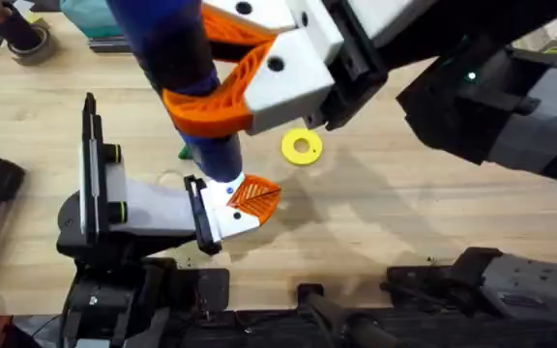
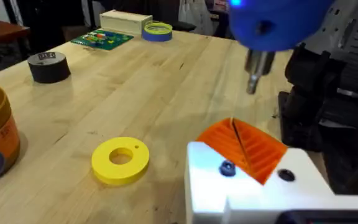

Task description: Pick up the gripper from the table and insert it into the empty holder that is missing its gripper. Then pick up a screw, insert it into the mounting hole, and use the screwdriver to tighten it. Finally, clean up the table by picking up the vegetable and placing it into the bucket.

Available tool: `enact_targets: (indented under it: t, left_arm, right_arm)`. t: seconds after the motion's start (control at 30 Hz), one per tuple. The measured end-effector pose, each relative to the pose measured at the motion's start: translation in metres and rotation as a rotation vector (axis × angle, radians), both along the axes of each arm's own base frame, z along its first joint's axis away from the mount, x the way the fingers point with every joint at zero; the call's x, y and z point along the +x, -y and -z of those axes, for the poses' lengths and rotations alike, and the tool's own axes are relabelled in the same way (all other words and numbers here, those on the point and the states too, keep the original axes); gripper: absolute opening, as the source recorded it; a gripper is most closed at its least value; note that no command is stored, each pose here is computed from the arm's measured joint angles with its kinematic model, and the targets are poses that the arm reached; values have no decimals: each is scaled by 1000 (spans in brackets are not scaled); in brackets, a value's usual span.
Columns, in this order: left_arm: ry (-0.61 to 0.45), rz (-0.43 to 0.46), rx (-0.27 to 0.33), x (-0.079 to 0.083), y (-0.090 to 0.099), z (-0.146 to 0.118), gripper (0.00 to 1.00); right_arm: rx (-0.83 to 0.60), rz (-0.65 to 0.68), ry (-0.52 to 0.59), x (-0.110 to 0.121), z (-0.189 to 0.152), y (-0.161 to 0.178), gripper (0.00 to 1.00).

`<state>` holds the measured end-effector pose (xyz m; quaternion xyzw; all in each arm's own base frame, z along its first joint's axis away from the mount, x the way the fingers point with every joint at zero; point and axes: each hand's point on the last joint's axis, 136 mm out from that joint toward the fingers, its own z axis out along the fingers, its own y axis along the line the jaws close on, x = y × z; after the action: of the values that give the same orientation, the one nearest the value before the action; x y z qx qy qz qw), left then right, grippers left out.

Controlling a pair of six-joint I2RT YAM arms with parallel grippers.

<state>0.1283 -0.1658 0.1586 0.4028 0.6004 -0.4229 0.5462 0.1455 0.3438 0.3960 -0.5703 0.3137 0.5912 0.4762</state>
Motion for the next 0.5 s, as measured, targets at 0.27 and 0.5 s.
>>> enact_targets:
  t: [0.27, 0.5]
  left_arm:
    - [0, 0, 0, 0, 0, 0, 12]
    - [1, 0, 0, 0, 0, 0, 12]
  right_arm:
    - [-13, -6, -7, -1, 8, 0, 24]
    - [-13, -4, -1, -1, 10, 0, 24]
